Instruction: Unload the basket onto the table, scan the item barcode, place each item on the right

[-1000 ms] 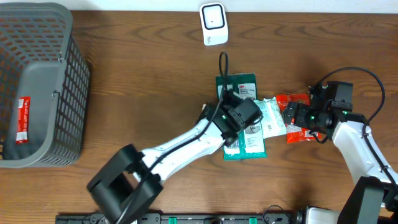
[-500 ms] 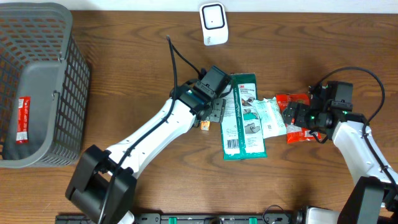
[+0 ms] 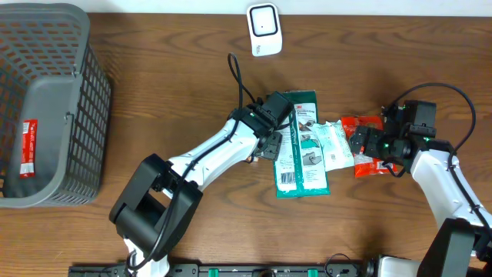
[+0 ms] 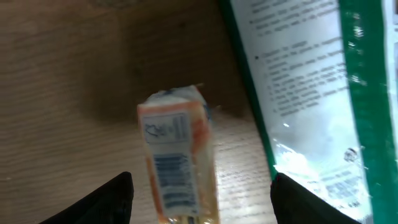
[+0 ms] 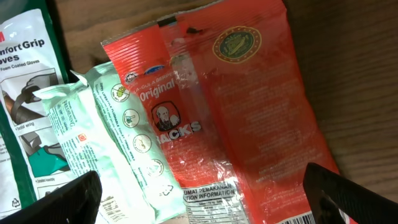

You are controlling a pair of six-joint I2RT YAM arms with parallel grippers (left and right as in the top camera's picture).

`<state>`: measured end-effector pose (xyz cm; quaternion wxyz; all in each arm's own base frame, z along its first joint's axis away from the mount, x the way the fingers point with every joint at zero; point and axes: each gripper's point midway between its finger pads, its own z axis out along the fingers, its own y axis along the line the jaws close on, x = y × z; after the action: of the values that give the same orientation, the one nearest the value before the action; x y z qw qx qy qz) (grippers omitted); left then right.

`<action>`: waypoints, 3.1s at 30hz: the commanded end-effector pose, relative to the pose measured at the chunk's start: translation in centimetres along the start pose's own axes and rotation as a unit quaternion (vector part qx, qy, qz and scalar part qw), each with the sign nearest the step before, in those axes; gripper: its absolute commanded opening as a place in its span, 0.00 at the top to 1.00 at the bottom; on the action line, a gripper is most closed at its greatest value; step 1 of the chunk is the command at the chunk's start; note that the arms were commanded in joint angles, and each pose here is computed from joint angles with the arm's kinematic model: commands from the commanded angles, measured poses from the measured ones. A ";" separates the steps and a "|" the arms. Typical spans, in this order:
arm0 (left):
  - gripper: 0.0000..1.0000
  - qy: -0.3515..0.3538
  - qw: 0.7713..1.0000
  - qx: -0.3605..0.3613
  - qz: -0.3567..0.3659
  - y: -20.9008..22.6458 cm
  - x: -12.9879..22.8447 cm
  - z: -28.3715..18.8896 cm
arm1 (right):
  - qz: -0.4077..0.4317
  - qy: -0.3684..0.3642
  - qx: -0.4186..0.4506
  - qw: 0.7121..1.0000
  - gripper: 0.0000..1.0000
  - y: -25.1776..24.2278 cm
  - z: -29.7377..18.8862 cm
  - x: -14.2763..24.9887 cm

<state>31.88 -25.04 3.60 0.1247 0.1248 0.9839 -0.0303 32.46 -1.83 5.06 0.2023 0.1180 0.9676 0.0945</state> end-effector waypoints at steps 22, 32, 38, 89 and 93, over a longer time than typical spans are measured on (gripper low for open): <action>0.66 -0.003 0.996 -0.025 -0.084 1.1 0.4 1.9 | -0.007 -0.010 -0.001 1.000 0.01 0.3 -0.4 -0.6; 0.80 -0.014 0.993 -0.016 -0.116 0.7 -0.1 1.9 | -0.007 -0.010 -0.001 1.000 0.01 0.3 -0.4 -0.6; 0.80 -0.015 0.990 -0.013 -0.140 0.5 -0.2 1.9 | -0.007 -0.010 -0.001 1.000 0.01 0.3 -0.4 -0.6; 0.39 -0.033 0.993 -0.016 -0.116 -1.1 -0.1 1.7 | -0.007 -0.010 -0.001 1.000 0.01 0.3 -0.4 -0.6; 0.27 -0.033 0.993 -0.016 -0.116 -1.1 0.0 1.7 | -0.007 -0.010 -0.001 1.000 0.01 0.3 -0.4 -0.6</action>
<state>32.28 -26.91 3.07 0.1599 0.0051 0.9858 -0.0514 32.47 -1.84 5.07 0.2025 0.1180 0.9676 0.0943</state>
